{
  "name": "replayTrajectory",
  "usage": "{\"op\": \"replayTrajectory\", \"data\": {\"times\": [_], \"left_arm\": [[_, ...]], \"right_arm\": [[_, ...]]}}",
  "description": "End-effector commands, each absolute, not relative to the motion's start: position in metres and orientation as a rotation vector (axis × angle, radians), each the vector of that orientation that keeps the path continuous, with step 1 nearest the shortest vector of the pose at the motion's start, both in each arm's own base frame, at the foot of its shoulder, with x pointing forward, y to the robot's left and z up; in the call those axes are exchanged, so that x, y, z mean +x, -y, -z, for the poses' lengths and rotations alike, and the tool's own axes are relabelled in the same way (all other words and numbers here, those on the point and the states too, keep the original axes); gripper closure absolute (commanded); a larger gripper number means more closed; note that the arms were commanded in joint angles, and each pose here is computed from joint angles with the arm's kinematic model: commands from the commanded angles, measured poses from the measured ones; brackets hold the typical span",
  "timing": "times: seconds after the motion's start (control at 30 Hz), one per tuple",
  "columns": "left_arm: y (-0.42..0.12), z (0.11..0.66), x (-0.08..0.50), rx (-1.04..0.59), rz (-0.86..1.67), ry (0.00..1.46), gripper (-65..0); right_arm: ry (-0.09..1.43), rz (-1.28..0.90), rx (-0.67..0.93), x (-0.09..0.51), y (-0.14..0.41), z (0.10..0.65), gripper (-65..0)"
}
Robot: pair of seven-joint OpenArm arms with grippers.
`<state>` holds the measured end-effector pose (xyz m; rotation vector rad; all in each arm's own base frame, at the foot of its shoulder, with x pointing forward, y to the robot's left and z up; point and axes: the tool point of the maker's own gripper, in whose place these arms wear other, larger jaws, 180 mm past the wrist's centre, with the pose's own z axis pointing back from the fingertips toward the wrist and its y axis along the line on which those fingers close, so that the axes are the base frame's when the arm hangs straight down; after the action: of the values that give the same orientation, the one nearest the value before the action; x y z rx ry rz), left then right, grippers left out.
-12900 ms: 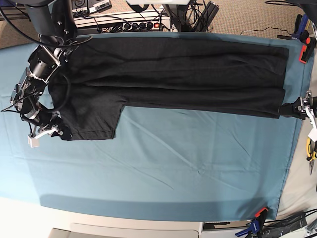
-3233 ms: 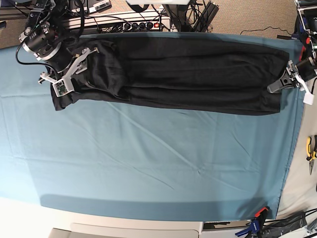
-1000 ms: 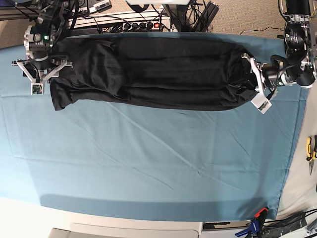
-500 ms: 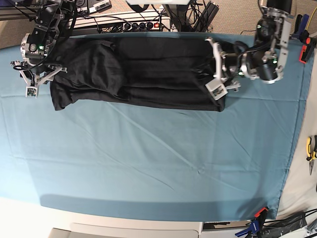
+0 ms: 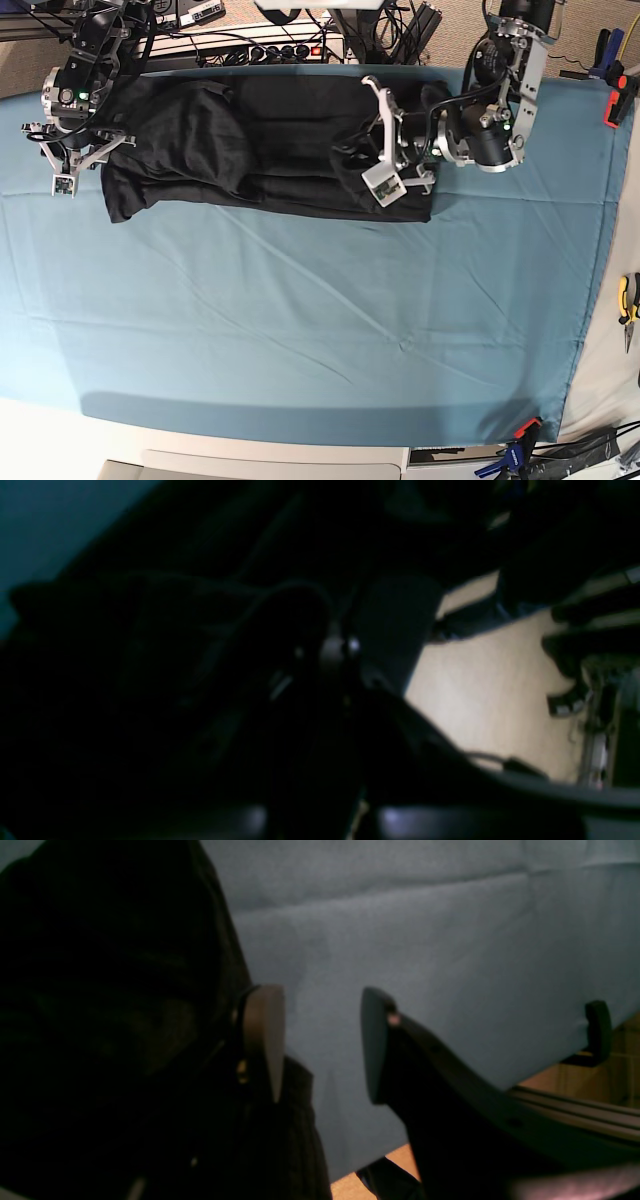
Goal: Fold the T-shirt properly
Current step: 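Lift the collar end with the left gripper and fold it toward the right gripper, then lay the collar end over the shirt and open the left gripper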
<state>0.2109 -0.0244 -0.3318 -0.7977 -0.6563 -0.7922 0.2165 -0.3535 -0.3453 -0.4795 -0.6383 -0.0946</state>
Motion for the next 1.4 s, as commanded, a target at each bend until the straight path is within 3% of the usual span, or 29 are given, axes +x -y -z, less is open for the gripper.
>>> {"op": "replayTrajectory", "data": {"times": [0.0,0.83,1.37], "left_arm": [[0.029,0.318,0.218,-0.824,0.793,0.709,0.0],[0.102,0.3,0.225,-0.895,0.846,0.784,0.0],[0.126,0.304,0.231,-0.984,0.788,0.741,0.0]], "right_arm": [[0.681,0.088,-0.505,0.223,0.359,0.332,-25.5],[0.683,0.09,-0.493,0.223,0.357,0.333,-25.5],[0.685,0.09,-0.493,0.223,0.357,0.333,-25.6]]}}
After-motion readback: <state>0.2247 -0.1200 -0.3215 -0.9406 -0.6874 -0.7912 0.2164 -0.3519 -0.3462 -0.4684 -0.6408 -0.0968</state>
